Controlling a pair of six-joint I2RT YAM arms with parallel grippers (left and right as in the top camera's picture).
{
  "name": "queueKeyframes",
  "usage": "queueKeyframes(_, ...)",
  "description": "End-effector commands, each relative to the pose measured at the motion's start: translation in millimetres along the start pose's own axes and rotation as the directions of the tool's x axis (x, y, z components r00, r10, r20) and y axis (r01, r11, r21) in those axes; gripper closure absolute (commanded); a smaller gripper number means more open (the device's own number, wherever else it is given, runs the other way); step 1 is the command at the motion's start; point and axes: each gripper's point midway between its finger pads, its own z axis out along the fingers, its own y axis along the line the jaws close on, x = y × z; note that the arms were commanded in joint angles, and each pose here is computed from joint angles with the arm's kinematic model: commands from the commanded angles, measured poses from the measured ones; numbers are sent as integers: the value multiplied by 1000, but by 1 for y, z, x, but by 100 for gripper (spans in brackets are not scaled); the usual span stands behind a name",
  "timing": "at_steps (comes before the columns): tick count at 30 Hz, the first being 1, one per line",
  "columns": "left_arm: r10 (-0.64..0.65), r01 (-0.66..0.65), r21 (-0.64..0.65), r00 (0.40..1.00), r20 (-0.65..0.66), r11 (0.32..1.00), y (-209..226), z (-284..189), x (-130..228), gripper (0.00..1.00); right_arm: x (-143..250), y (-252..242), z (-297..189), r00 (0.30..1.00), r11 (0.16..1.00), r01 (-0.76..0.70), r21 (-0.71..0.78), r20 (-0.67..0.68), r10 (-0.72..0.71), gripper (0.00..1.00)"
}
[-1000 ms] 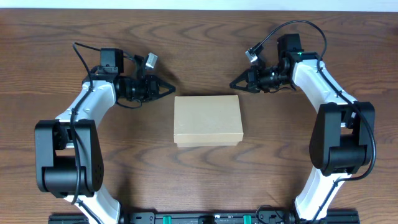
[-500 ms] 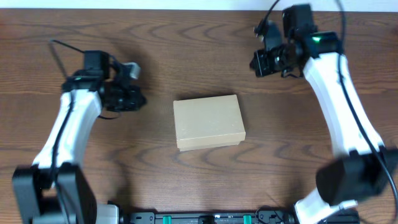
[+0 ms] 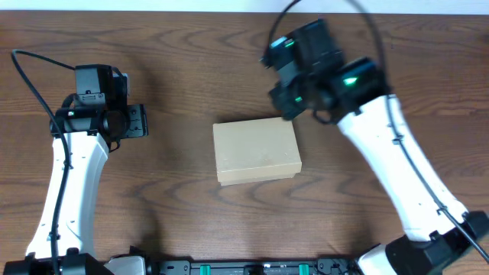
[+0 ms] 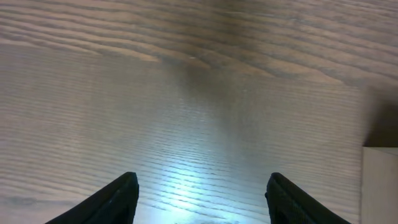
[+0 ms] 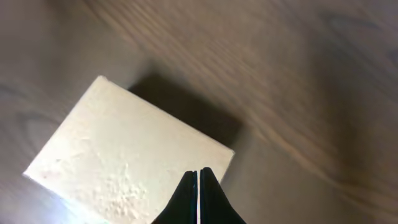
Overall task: Pack container
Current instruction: 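Press the closed lid down with the right gripper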
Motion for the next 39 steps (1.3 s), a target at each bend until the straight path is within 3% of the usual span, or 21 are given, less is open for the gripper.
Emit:
queueKeyframes(1,-14,14,-42,1000,10,999,8,-3,-4,35,10,1,15,996,987,-80,140,-27,84,99)
queueKeyframes(8,-14,15,-45,1000,20,999,8,-5,-7,36,48,25,44,971,981,-181,70,-142,190,98)
queueKeyframes(14,-13,15,-51,999,41,999,9,-9,-14,35,71,35,54,929,951,-295,95,-204,309,99)
queueKeyframes(21,-14,17,-50,999,48,999,9,-10,-16,33,94,59,43,822,860,-482,170,-253,511,99)
queueKeyframes(29,-15,17,-49,999,42,999,9,-10,-15,33,94,77,34,844,877,-457,151,-236,481,99)
queueKeyframes(39,-14,15,-49,1000,23,999,9,-10,-10,33,111,79,58,847,881,-443,166,-244,472,99)
